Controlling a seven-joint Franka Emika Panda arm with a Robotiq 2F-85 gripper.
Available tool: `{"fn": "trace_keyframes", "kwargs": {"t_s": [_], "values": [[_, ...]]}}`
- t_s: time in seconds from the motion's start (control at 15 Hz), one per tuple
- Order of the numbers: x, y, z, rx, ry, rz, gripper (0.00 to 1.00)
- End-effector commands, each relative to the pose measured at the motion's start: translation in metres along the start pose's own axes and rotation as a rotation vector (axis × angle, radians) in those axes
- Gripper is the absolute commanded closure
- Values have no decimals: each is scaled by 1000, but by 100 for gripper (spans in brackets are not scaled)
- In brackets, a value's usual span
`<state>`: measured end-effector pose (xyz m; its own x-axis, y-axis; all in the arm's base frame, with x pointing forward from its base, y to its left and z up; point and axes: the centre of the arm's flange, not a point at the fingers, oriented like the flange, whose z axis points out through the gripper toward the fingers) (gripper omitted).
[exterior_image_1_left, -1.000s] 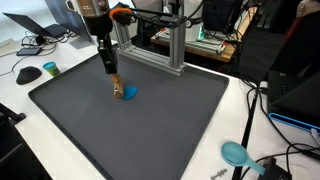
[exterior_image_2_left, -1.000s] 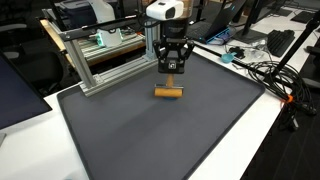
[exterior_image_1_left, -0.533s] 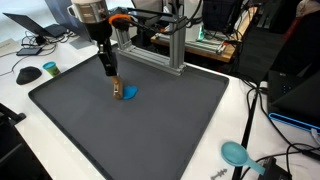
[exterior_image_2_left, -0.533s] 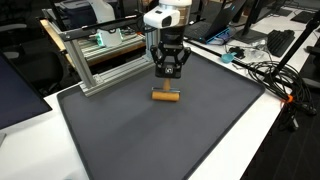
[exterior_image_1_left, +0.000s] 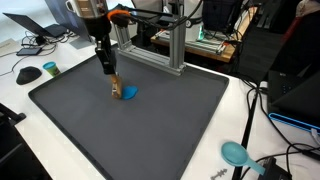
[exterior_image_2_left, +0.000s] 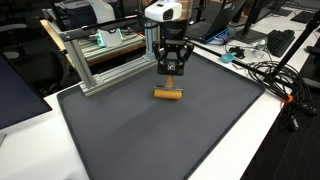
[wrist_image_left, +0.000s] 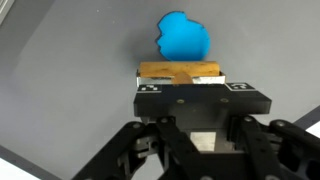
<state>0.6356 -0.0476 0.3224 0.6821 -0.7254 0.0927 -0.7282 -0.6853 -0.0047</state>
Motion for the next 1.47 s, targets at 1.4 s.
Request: {"fn": "trace_keyframes", "kwargs": {"t_s": [1.4], "values": [[-6, -14, 13, -14, -49, 15, 77]]}}
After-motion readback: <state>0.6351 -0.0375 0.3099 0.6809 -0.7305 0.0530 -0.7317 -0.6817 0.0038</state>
